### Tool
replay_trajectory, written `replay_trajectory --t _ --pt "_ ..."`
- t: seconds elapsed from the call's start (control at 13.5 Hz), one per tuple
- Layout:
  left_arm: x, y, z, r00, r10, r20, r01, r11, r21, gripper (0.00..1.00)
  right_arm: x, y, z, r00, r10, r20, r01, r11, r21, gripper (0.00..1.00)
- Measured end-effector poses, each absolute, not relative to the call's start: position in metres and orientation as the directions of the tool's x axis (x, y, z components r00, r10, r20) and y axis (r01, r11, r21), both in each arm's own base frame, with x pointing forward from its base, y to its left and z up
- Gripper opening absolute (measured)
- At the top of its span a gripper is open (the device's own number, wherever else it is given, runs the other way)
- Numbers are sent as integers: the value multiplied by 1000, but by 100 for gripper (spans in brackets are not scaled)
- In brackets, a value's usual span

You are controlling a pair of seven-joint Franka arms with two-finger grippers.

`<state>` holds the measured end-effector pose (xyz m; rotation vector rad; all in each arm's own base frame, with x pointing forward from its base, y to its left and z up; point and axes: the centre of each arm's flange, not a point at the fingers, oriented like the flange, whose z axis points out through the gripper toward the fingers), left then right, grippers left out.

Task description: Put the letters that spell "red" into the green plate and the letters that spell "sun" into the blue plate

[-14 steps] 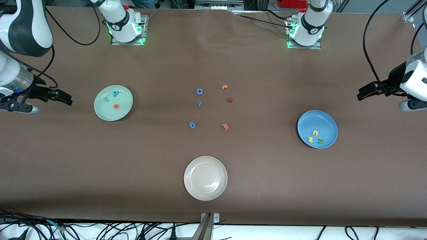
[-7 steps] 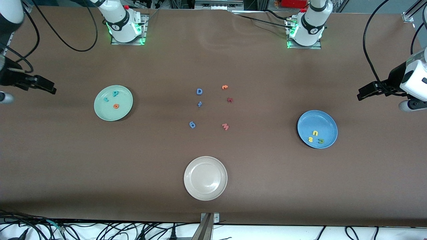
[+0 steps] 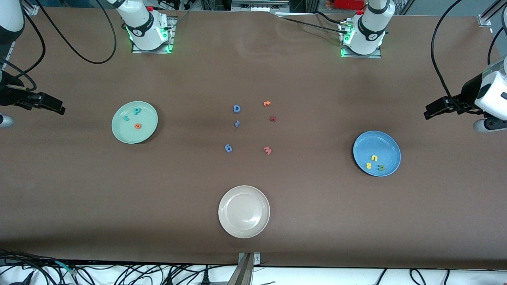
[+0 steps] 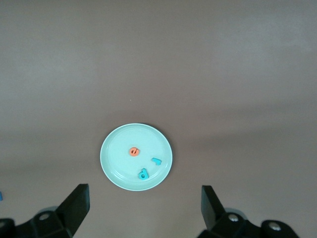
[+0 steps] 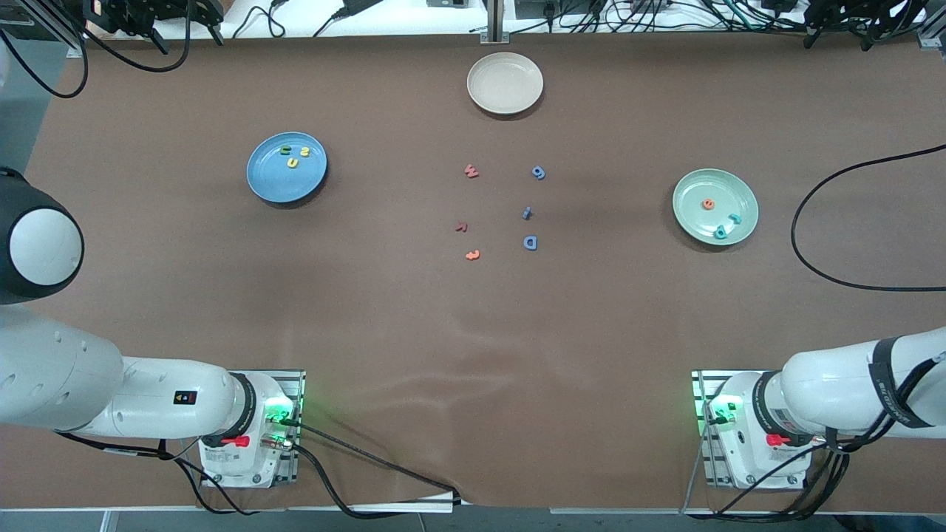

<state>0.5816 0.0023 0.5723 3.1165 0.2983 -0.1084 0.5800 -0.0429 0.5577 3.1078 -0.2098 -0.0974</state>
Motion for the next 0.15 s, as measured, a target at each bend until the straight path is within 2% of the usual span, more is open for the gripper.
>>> replay_trajectory --t 0.15 --pt "582 2 572 979 189 -70 190 -982 2 100 580 -41 559 988 -145 -59 -145 -989 9 100"
